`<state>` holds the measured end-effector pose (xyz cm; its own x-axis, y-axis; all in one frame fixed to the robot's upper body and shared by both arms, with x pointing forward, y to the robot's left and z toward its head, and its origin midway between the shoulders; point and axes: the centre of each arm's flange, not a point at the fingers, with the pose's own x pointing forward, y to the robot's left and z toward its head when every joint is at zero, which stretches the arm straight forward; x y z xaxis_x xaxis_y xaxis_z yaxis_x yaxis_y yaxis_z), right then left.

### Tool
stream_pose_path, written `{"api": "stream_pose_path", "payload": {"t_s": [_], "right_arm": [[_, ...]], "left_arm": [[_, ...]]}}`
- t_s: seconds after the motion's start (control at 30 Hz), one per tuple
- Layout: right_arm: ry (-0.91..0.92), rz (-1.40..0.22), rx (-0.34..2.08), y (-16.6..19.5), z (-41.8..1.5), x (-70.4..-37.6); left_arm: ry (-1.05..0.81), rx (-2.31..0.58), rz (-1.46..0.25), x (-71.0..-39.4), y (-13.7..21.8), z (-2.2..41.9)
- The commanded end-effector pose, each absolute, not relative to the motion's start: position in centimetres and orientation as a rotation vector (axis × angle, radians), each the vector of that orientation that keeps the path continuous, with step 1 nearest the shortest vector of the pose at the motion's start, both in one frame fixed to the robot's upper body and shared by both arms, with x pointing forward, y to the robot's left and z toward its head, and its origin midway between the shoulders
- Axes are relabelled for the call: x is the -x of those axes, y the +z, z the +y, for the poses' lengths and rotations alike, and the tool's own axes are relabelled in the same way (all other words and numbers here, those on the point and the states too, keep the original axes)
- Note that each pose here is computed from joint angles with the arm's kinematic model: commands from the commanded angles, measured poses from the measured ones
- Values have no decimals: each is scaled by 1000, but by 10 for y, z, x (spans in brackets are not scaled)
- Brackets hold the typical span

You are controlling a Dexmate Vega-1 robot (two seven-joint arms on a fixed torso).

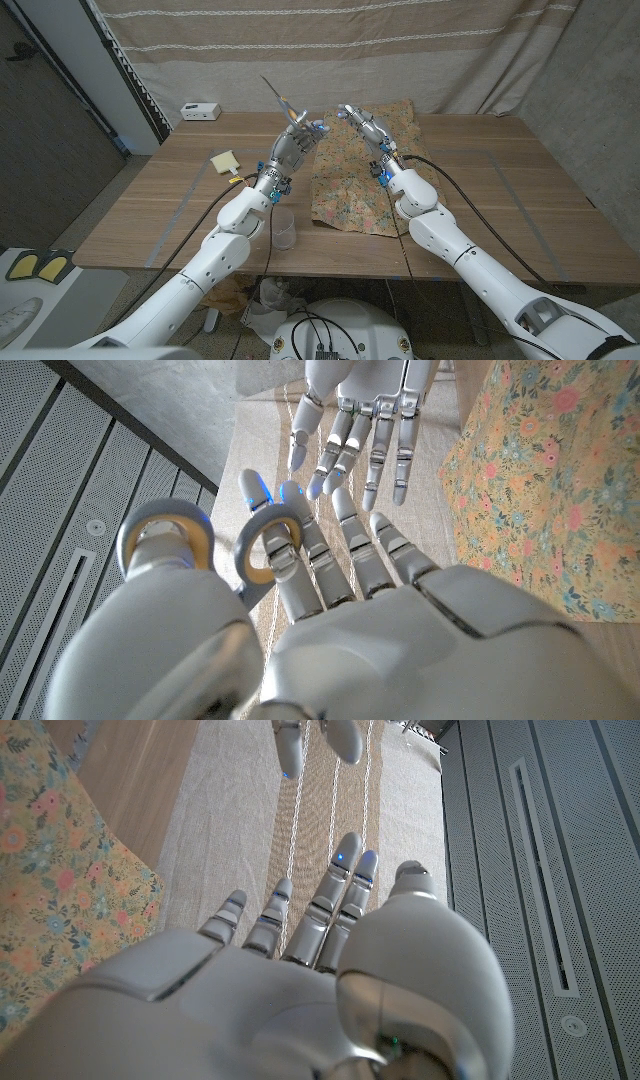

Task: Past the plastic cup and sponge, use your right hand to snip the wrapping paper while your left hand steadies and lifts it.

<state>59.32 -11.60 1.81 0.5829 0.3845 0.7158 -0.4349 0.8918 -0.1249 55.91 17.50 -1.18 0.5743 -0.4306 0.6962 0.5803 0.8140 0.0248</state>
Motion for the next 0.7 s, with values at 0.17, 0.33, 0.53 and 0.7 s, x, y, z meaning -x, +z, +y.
{"api": "stream_pose_path", "payload": {"t_s": [0.17, 0.33, 0.53, 0.7], "right_arm": [[473, -828, -72, 19, -118, -592], [472, -829, -75, 19, -120, -592], [469, -836, -68, 20, -122, -590], [467, -841, -66, 22, -124, -589]], "left_arm": [[-488, 125, -763, -553, -9, 184], [-473, 101, -755, -553, -8, 186], [-465, 56, -748, -554, -8, 188], [-462, 38, -748, -554, -6, 192]]}}
